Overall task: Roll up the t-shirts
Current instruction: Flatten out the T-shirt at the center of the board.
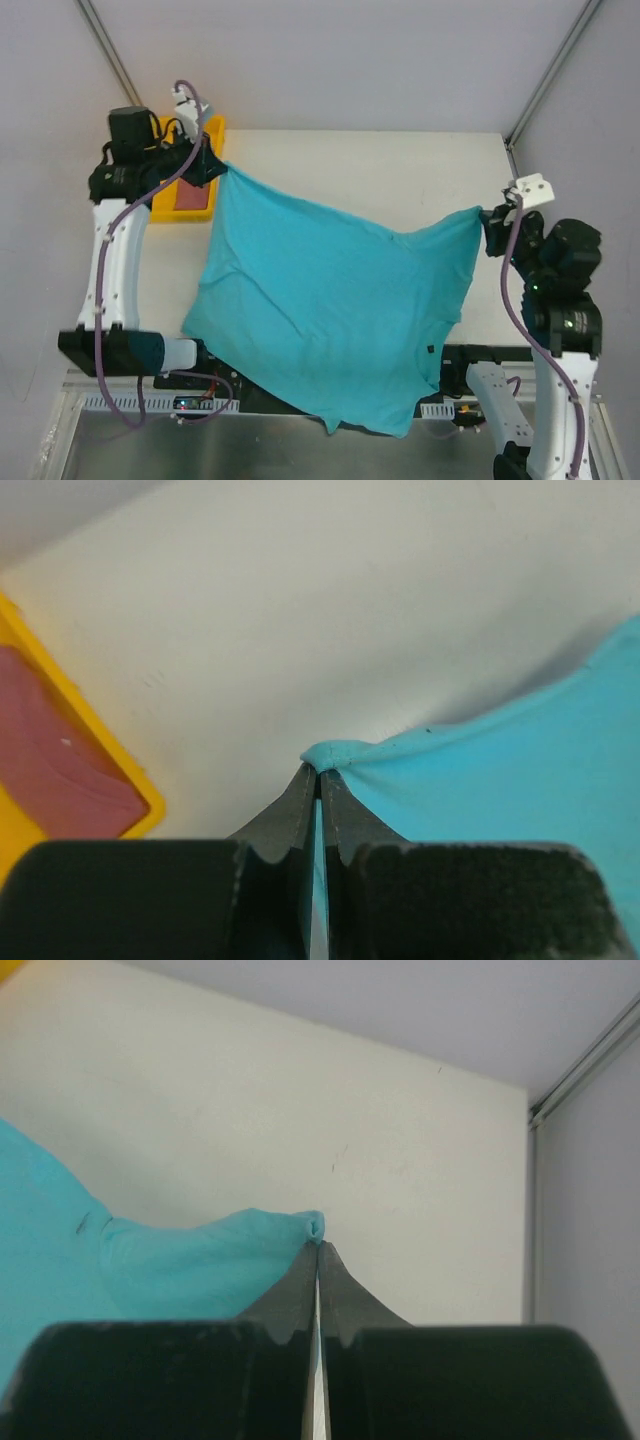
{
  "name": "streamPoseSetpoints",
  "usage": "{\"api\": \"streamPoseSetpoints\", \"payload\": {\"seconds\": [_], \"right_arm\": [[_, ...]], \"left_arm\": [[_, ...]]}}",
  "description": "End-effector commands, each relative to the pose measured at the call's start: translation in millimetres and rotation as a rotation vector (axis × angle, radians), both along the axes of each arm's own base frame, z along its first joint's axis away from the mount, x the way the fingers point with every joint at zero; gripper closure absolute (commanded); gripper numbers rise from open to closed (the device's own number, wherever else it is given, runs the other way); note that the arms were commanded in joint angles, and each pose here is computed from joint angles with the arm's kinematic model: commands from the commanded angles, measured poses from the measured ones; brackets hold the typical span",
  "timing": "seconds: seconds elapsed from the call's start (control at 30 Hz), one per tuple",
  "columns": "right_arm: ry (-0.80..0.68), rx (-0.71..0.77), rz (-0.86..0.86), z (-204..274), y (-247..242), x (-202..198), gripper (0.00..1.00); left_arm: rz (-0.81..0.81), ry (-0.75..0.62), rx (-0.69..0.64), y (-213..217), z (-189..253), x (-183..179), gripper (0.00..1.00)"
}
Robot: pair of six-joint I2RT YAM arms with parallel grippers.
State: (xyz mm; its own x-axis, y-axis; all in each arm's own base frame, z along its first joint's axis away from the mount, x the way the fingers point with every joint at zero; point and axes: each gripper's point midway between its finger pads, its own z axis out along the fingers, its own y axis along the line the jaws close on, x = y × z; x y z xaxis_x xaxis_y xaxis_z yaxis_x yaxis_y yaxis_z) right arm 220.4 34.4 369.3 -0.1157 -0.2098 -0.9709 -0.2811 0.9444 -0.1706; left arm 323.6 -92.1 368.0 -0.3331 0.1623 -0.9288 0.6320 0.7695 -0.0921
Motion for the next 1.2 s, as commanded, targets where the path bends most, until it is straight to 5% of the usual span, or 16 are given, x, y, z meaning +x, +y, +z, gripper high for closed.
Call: {"api": "streamPoseSetpoints", "payload": {"seconds": [0.0,0.17,0.5,0.7,0.9,1.17], "right_arm": [[0.062,0.028,-0.017,-60,-2,58,0.99],[0.261,-0.024,-0.112,-139,-24,160,1.00],[0.531,-0.137,-0.153,-224,-63,308,0.99],[0.473,-0.166,-0.181,-228,-76,395,0.99],[0.338,-0.202,-0.218,-207,-77,438,0.99],[0.355,-0.248,-0.199,-191,-71,414,0.99]], "left_arm": [[-0.088,0.158,0.058,-9,-87,55,1.00],[0.007,0.312,0.190,16,-171,136,1.00],[0.091,0.294,0.290,15,-214,235,1.00],[0.105,0.230,0.343,-5,-233,281,1.00],[0.114,0.186,0.374,-18,-235,292,1.00],[0.094,0.166,0.343,-24,-213,284,1.00]]}}
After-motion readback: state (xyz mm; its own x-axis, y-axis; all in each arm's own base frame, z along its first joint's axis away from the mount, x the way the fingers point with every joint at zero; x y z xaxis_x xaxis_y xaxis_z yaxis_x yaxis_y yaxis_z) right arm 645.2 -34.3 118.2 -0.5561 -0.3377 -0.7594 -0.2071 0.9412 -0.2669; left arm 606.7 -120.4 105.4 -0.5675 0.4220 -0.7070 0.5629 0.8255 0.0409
